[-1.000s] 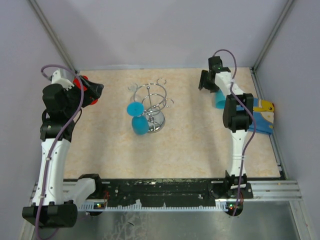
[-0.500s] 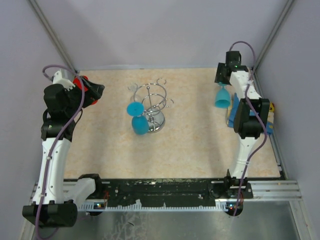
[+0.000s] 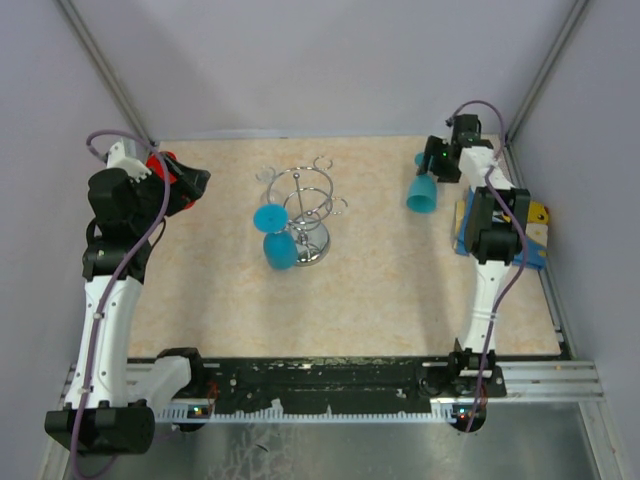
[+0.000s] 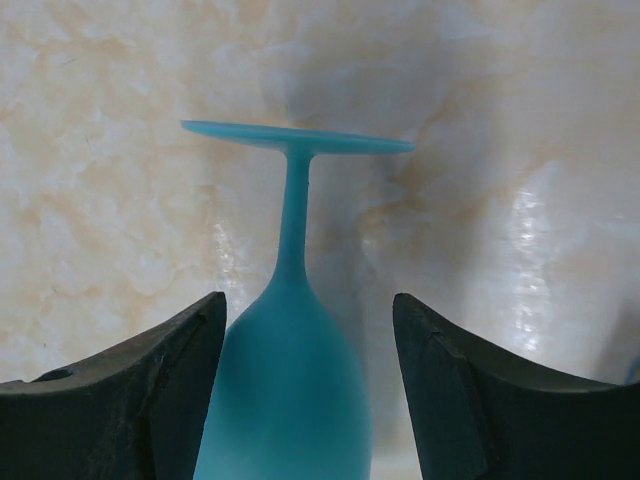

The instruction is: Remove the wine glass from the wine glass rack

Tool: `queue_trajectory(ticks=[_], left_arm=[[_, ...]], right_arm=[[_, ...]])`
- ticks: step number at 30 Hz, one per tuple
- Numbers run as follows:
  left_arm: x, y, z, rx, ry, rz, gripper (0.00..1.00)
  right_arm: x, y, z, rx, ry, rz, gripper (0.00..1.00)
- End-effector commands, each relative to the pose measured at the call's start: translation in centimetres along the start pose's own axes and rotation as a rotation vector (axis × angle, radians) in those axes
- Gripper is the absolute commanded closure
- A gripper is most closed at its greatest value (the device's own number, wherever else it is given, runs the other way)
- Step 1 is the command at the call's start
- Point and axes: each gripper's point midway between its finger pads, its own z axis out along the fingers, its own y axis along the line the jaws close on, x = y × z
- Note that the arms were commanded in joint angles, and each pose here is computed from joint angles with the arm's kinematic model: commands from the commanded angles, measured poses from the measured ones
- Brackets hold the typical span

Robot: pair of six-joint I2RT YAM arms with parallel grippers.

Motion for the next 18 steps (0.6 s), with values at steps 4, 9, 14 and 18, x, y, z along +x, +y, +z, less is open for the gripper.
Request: queue_trajectory(ticks=[4,9,14,18], left_arm=[[-0.3,-0.8,-0.3,0.033,-0.015,0.014,0.06],[-0.4,-0.9,-0.5,0.034,-0.016,0.016,0.06],[-1.4,-1.6,-1.2,0.046,-0.044,0.021,0.07],[-2.4,-3.4,-2.9,0.124,-0.087,0.041,0.10]], right_arm=[[-0.2,4.4,2.4,-0.074,0.037,-0.035,0.46],[-1.0,6.0,1.2,-0.105,0.034,-0.031,1.00],[-3.8,9.3,-5.2,-0.295,-0.085,0.060,1.00],[-4.9,11.9,-12.3,-0.620,-0.186,0.242,1.00]])
